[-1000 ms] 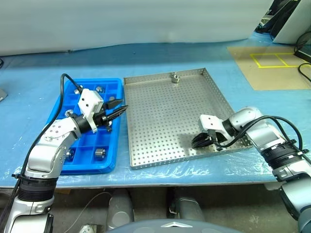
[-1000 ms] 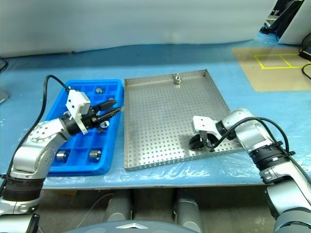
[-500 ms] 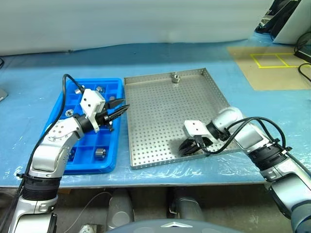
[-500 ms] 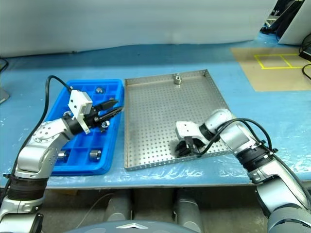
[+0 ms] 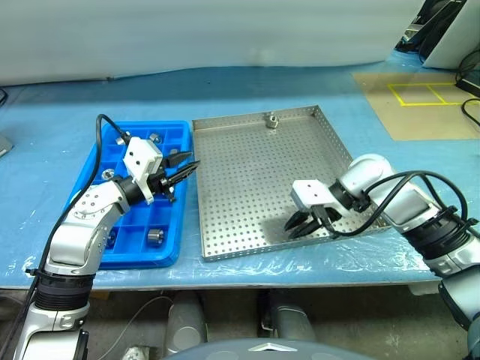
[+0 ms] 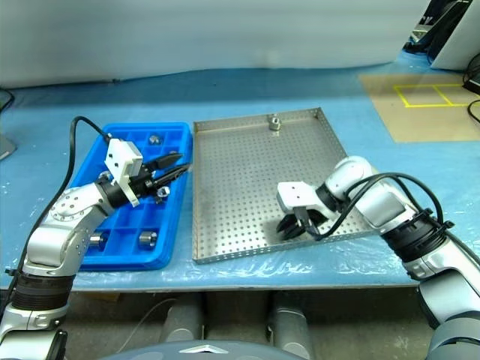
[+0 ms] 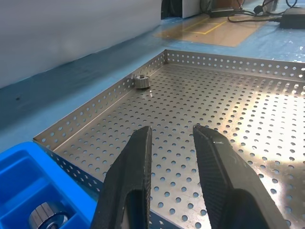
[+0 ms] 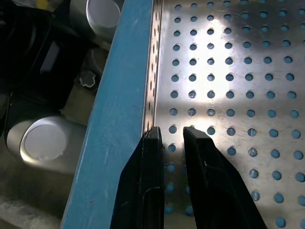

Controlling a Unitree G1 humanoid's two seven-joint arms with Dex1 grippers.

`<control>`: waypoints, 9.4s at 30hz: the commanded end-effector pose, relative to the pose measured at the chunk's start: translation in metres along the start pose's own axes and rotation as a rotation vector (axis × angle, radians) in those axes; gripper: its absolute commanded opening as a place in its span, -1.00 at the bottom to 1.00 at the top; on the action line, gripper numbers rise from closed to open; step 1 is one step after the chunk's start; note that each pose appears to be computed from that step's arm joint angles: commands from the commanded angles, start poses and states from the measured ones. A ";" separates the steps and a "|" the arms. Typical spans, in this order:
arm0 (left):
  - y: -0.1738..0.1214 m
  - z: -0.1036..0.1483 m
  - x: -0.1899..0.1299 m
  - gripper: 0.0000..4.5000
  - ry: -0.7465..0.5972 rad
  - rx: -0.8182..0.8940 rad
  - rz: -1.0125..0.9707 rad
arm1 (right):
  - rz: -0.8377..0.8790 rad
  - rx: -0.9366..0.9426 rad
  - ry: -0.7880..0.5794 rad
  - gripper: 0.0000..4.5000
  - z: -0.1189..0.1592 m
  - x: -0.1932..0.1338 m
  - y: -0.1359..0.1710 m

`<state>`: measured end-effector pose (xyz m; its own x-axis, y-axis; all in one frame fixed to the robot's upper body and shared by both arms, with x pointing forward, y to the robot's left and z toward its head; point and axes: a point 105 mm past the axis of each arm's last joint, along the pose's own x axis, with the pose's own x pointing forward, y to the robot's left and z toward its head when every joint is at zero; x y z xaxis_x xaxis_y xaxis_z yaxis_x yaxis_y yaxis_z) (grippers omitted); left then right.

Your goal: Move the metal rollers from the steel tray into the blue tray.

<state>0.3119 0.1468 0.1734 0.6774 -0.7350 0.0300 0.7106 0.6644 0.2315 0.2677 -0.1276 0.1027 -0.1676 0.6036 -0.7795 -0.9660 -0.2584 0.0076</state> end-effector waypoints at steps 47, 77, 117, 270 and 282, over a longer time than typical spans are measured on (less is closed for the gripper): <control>0.003 0.014 0.013 -0.37 -0.057 0.034 -0.018 | -0.698 0.026 -0.232 -0.70 0.023 -0.043 -0.125; 0.001 0.009 0.019 -0.37 -0.064 0.028 -0.024 | -0.051 0.063 -0.021 -0.70 -0.006 0.024 0.008; 0.005 0.009 0.021 -0.37 -0.060 0.034 -0.022 | 0.164 0.099 0.028 -0.70 0.023 0.024 0.052; -0.002 0.002 0.047 -0.37 -0.085 0.012 -0.031 | -1.108 0.792 -0.598 -0.99 0.051 -0.086 -0.187; -0.007 0.004 0.054 -0.37 -0.103 0.004 -0.052 | -1.251 0.767 -0.458 -0.44 0.001 -0.048 -0.203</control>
<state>0.3447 0.1050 0.1650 0.6314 -0.7713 0.0805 0.7463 0.6326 0.2070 0.4653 -0.1097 0.1211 0.8781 0.3357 -0.3410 -0.3657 0.9304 -0.0257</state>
